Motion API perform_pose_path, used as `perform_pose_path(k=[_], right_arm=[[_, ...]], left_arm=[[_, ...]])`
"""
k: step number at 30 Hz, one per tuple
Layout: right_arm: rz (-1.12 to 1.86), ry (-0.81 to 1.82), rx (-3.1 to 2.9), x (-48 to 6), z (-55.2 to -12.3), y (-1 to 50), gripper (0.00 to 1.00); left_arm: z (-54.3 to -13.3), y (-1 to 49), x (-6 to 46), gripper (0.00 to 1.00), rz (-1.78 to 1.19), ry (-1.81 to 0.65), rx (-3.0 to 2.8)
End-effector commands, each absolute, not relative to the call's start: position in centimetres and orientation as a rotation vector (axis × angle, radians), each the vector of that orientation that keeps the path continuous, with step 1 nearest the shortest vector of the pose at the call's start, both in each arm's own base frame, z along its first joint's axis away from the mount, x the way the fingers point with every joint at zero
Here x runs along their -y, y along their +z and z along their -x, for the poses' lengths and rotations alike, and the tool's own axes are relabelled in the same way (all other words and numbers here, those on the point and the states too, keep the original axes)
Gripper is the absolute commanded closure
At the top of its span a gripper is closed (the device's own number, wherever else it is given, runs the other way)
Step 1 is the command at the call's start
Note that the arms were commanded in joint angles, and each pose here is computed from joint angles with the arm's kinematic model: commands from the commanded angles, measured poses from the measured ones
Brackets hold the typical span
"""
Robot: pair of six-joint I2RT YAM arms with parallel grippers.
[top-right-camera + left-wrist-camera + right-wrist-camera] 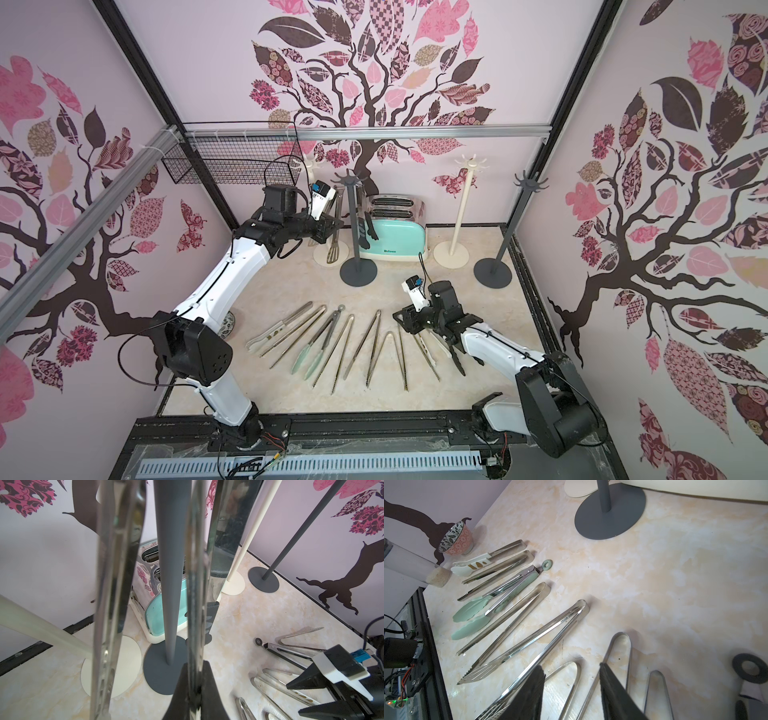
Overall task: Hang food tongs on kitchen utensil racks
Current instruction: Hang the food tongs on the rack.
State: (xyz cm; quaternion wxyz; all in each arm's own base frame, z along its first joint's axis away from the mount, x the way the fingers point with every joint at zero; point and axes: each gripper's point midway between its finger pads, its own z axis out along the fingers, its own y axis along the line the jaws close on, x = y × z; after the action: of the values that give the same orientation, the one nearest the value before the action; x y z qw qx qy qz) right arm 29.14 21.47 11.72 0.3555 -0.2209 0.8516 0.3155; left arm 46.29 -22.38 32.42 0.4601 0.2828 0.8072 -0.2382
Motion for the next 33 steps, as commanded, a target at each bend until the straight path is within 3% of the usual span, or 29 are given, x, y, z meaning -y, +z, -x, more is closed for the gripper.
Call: perform_pose_path(k=[1, 6, 23, 33], right_arm=[[0.584, 0.824, -2.183, -21.8, -29.5, 12.3, 0.54], [0.586, 0.827, -2.185, -21.8, -29.5, 12.2, 0.53], [0.578, 0.808, -2.194, -21.5, -29.5, 12.0, 0.53], [0.560, 0.776, -2.203, -21.1, -29.6, 11.8, 0.53]], left_arm=[[-46.3, 29.7, 22.7, 1.00, -0.717, -0.575, -2.059], [-46.0, 28.5, 22.5, 1.00, -0.717, -0.558, -2.087], [-46.3, 27.2, 22.3, 0.80, -0.719, -0.537, -2.115], [-46.0, 27.4, 22.2, 0.77, -0.724, -0.527, -2.119]])
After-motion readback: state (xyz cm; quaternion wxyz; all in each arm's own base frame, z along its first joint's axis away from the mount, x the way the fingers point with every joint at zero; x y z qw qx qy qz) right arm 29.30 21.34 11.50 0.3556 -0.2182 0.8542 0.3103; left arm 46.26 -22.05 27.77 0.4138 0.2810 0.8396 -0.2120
